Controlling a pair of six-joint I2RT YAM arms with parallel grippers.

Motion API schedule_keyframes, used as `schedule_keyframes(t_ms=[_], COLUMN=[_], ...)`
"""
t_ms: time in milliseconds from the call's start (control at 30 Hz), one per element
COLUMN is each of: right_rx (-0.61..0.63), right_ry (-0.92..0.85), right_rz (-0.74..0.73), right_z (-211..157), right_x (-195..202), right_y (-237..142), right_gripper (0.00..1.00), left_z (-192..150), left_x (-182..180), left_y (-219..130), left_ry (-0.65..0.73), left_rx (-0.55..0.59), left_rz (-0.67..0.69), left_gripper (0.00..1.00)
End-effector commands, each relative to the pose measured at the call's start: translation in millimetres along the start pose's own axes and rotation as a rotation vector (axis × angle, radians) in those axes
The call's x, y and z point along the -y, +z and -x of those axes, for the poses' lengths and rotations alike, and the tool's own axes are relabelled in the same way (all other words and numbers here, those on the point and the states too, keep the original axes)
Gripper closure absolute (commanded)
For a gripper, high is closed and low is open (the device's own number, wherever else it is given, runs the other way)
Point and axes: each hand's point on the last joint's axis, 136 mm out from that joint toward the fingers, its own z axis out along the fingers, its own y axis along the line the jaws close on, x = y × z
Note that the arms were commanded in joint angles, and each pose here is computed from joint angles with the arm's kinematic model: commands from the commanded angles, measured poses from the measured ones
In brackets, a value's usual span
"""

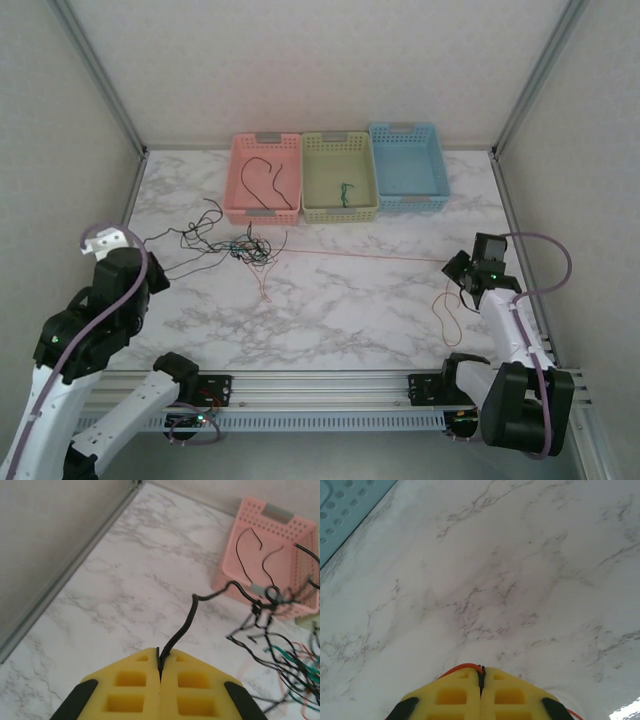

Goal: Untangle the cables

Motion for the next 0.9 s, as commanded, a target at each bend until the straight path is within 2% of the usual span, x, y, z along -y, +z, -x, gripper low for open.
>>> schedule_keyframes(t_ms=[0, 233, 433, 567, 700, 867], right_rx=[0.057, 0.064, 0.069, 0.064, 0.082, 0.082], right_ry=[0.068, 0.154, 0.203, 0.217, 0.215, 0.219], right_rz=[-0.055, -0.072, -0.079, -0.071, -0.103, -0.067], right_z=[9, 12, 15, 14, 16, 21], right_x=[17, 29, 37, 37, 44, 37], right_y=[-2, 1, 3, 7, 6, 7], right_gripper=[1.0, 1.0, 1.0, 1.0, 1.0, 1.0], left_z=[32, 67, 87, 85, 82, 86], left_x=[-39, -68, -80, -67, -63, -52], left_y=[-24, -56, -72, -67, -61, -60], left_ry=[0.02, 0.044, 0.062, 0.058, 0.072, 0.093], left_rx=[0.133, 0.256, 0.319, 0.303, 0.284, 0.274], left_rz=[0.151, 0.255, 0.308, 0.24, 0.243, 0.194], left_gripper=[1.0, 1.0, 1.0, 1.0, 1.0, 1.0])
